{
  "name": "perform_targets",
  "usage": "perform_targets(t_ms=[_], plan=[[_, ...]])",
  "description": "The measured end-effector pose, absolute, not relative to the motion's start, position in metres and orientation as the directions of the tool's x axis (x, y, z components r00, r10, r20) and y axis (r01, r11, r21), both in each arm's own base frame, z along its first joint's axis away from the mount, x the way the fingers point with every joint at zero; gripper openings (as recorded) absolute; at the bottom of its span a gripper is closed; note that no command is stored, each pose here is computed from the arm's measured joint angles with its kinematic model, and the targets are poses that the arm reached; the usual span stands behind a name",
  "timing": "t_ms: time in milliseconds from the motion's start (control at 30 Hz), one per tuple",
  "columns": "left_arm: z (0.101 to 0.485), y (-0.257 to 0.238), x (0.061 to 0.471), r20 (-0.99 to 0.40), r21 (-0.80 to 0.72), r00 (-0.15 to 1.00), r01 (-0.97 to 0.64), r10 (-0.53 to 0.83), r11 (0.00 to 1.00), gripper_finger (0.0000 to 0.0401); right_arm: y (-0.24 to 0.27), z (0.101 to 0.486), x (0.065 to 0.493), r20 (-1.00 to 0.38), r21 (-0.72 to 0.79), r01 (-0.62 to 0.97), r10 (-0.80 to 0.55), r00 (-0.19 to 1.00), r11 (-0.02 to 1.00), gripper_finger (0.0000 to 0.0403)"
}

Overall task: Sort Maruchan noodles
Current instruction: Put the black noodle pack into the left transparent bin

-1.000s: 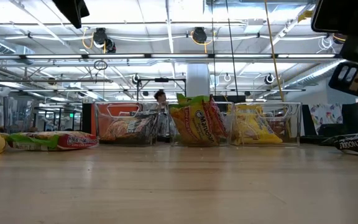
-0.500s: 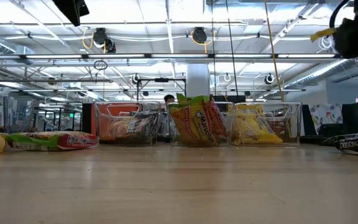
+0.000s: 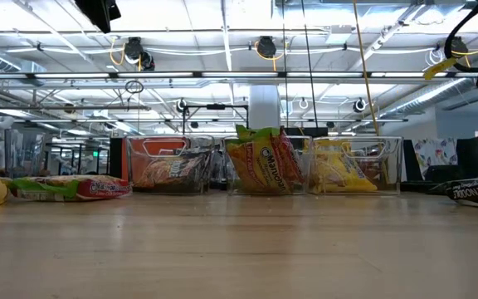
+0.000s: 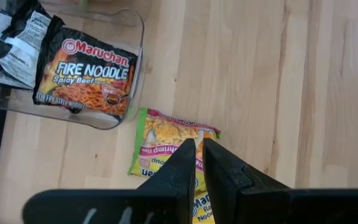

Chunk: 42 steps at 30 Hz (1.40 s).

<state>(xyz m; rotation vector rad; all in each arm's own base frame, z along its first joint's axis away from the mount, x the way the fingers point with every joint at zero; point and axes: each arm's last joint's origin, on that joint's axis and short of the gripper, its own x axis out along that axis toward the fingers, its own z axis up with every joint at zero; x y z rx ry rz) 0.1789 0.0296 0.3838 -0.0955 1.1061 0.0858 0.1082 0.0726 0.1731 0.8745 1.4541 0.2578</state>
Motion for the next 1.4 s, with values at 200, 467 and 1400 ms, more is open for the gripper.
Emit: perform_targets(t_ms=[200, 467, 1400], plan=[[0.384, 0.03, 0.179, -0.895, -0.034, 0.446, -0.116, 0.022, 0.993, 0.0037, 0.077, 0.164, 0.113, -0.781, 0.612, 0.314, 0.618, 0.091, 0.726, 0.0056], [0.384, 0.03, 0.179, -0.895, -0.033, 0.446, -0.114, 0.022, 0.993, 0.0037, 0.079, 0.163, 0.117, -0.775, 0.62, 0.316, 0.623, 0.105, 0.718, 0.0053], [0.384, 0.03, 0.179, -0.895, -0.042, 0.445, -0.133, 0.022, 0.99, 0.0037, 0.082, 0.17, 0.135, -0.754, 0.646, 0.266, 0.544, 0.369, 0.716, 0.0052]])
